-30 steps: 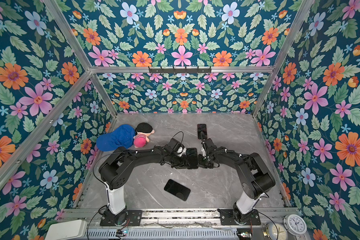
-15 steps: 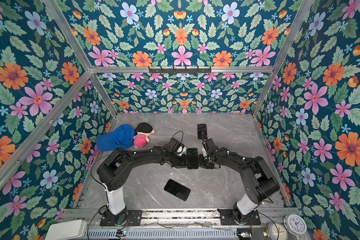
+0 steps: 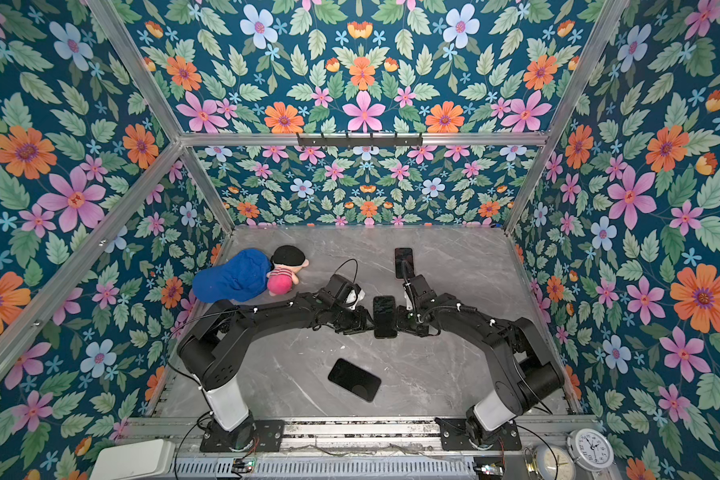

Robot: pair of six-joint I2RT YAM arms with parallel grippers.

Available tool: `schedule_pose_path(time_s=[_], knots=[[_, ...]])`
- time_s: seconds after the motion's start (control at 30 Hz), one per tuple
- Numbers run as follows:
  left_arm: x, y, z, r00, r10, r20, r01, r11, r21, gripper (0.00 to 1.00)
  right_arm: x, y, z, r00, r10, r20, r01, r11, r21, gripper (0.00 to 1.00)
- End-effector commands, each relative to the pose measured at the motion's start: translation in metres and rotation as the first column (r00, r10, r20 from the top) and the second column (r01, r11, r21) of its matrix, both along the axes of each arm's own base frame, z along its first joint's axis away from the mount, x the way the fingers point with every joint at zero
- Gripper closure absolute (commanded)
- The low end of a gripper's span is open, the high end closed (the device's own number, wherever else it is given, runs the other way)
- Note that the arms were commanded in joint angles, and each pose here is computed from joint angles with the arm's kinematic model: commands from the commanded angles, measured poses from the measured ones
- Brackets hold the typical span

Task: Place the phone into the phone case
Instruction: 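Open both grippers and lift them off the cased phone, then grasp the black-cased phone with the right gripper while the left arm draws back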

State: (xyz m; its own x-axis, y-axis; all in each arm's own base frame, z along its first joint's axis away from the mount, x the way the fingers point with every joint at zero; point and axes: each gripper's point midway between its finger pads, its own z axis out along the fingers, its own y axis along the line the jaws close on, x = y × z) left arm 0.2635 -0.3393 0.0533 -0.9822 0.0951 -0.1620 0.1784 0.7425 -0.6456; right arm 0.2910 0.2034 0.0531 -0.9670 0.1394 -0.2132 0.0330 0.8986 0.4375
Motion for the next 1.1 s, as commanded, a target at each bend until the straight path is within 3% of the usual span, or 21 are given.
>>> schedule_pose_path(time_s=[0.0,0.27,0.47,1.07], knots=[[0.001,0.007,0.000,1.000,-0.009,0.019,0.009,1.000,0.019,0.41,0.003,-0.003,-0.002,1.000,-0.023,-0.006,0.023,0.998,-0.060,0.46],[0.009,0.028,0.006,0.999,0.016,0.045,-0.017,1.000,0.019,0.22,0.011,0.009,-0.015,0.999,-0.009,-0.032,0.003,0.985,-0.172,0.27],[0.012,0.043,0.009,0.997,0.043,0.060,-0.044,0.999,0.019,0.13,0.017,0.014,-0.019,0.999,-0.016,-0.039,0.006,0.970,-0.244,0.22],[0.014,0.052,0.008,0.996,0.064,0.063,-0.065,0.998,0.019,0.08,0.022,0.034,-0.029,0.998,0.001,-0.059,-0.020,0.943,-0.332,0.18]])
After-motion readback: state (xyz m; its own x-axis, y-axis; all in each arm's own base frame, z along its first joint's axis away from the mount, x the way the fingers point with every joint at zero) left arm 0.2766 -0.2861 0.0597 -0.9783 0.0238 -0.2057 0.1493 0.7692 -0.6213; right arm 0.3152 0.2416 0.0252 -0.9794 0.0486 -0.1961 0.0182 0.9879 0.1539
